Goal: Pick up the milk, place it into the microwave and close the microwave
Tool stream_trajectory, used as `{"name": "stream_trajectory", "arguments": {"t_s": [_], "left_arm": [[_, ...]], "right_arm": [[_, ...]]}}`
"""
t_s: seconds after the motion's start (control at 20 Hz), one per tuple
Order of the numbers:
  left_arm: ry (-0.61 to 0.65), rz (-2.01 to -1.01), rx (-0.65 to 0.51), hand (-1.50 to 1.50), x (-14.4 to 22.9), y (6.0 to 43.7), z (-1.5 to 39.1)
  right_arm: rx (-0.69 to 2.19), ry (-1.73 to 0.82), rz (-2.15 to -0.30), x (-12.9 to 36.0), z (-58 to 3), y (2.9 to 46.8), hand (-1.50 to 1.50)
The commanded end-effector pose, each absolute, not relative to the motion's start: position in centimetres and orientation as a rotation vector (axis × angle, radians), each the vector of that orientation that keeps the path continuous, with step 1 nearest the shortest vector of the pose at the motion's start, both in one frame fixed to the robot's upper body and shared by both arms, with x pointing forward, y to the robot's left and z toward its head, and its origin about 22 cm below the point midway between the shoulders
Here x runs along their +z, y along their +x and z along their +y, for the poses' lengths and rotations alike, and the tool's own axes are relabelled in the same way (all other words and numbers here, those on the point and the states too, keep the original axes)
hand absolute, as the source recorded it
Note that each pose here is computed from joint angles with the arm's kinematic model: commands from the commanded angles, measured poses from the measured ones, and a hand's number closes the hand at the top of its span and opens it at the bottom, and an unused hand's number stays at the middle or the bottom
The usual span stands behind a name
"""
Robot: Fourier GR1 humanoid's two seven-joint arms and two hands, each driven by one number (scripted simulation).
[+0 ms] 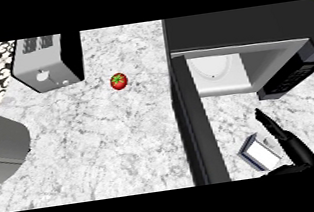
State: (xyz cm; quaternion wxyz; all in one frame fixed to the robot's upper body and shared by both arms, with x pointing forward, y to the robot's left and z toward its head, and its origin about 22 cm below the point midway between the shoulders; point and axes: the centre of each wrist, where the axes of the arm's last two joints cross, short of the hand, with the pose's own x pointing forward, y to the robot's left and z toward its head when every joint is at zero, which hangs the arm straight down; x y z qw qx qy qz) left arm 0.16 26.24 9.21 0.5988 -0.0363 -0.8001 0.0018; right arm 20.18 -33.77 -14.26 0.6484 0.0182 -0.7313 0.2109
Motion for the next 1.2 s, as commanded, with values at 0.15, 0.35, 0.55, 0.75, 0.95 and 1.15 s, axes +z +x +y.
{"name": "stream_trajectory", "arguments": {"t_s": [0.15,0.35,0.55,0.75,0.95,1.15], "left_arm": [[-0.142,-1.967,0.053,-1.50,11.7,0.0,26.2],[-0.146,-1.963,0.052,-1.50,11.6,-0.3,26.4],[-0.171,-1.958,0.031,-1.50,11.7,-0.4,26.1],[-0.152,-1.953,0.067,-1.50,11.2,-0.4,26.4],[-0.151,-1.942,0.049,-1.50,11.6,-1.6,26.6],[-0.148,-1.955,0.061,-1.50,11.2,-1.8,27.1]], "right_arm": [[0.396,0.216,-1.730,-15.7,-31.3,21.6,1.50],[0.442,0.290,-1.692,-15.8,-31.9,21.8,1.50],[0.478,0.303,-1.735,-16.0,-29.9,22.4,1.50],[0.434,0.349,-1.786,-15.6,-29.6,23.4,1.50],[0.320,0.261,-1.827,-15.7,-30.4,23.0,1.50],[0.155,0.046,-1.844,-15.2,-30.9,23.8,1.50]]}}
